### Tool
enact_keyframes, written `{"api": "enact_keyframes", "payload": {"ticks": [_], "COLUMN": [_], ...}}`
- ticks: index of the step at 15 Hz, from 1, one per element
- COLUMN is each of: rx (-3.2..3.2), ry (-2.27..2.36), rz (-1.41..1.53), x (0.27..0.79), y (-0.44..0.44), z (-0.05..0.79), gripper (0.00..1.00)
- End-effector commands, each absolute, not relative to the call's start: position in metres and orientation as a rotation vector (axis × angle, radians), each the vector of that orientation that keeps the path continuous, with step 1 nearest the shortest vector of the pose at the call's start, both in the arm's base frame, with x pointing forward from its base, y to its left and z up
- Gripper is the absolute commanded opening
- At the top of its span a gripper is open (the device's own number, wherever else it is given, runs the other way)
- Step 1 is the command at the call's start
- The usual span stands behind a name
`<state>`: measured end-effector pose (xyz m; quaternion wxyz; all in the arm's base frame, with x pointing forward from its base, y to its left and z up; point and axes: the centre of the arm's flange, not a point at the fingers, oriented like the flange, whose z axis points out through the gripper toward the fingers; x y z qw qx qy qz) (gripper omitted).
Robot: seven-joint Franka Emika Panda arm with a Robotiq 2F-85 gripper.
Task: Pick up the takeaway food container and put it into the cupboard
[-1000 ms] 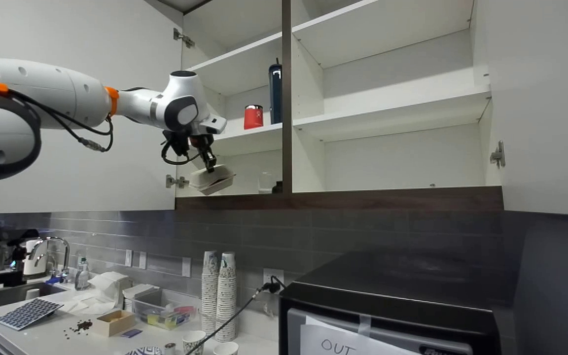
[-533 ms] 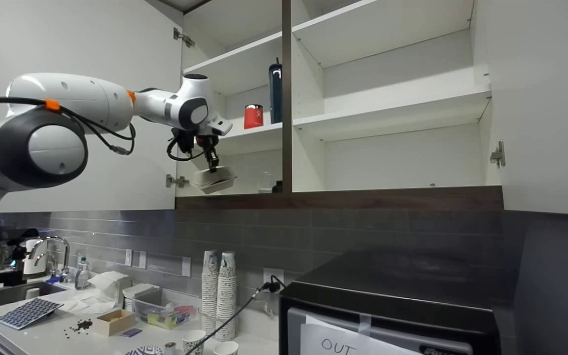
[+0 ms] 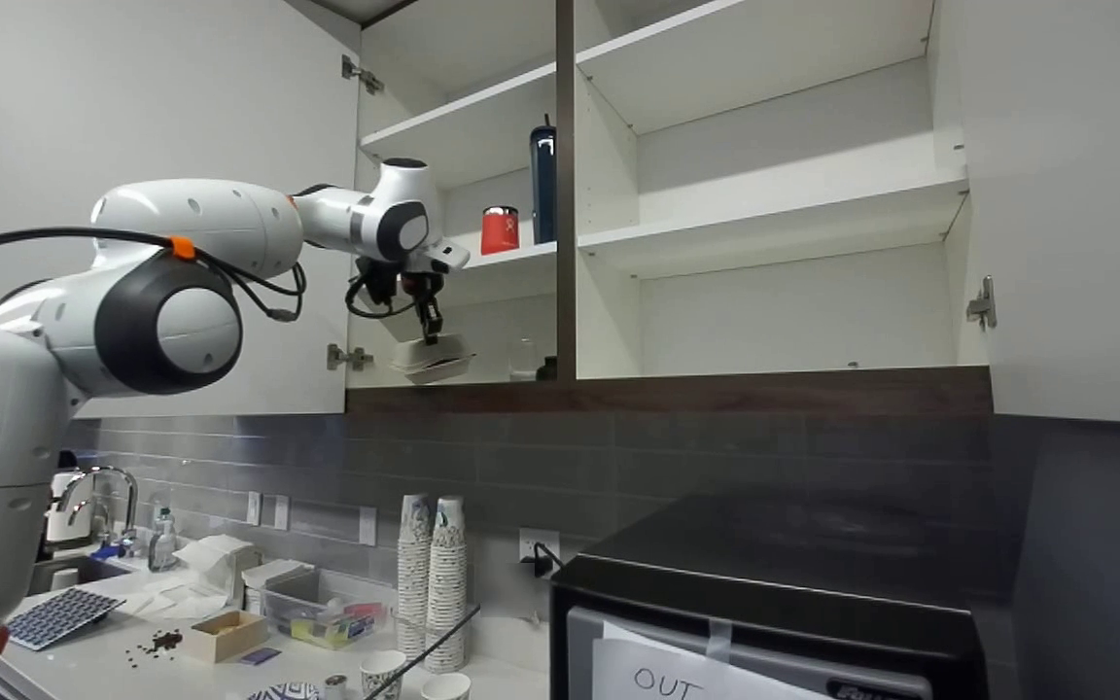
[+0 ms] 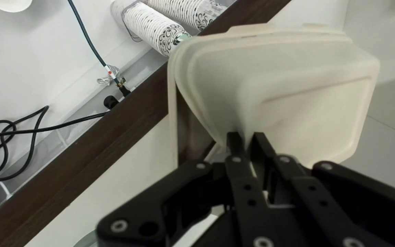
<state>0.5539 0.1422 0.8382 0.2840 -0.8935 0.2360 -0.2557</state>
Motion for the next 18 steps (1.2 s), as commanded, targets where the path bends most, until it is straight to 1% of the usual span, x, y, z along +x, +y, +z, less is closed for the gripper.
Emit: {"api": "enact_keyframes", "payload": {"ticks": [1, 4, 9, 10, 18], "rx": [-2.403, -2.386, -2.356, -2.355, -2.388], "ry": [0.658, 0.664, 0.660, 0.656, 0.616], "rz": [-0.653, -0.661, -0.691, -0.706, -0.775], "x": [0.580, 0.589, 0.590, 0.587, 0.560], "y": [0.151, 0.152, 0.148, 0.146, 0.136], "z": [0.854, 0.855, 0.860, 0.861, 0.865], "gripper": [0.38, 0.59, 0.98, 1.00, 1.00]}}
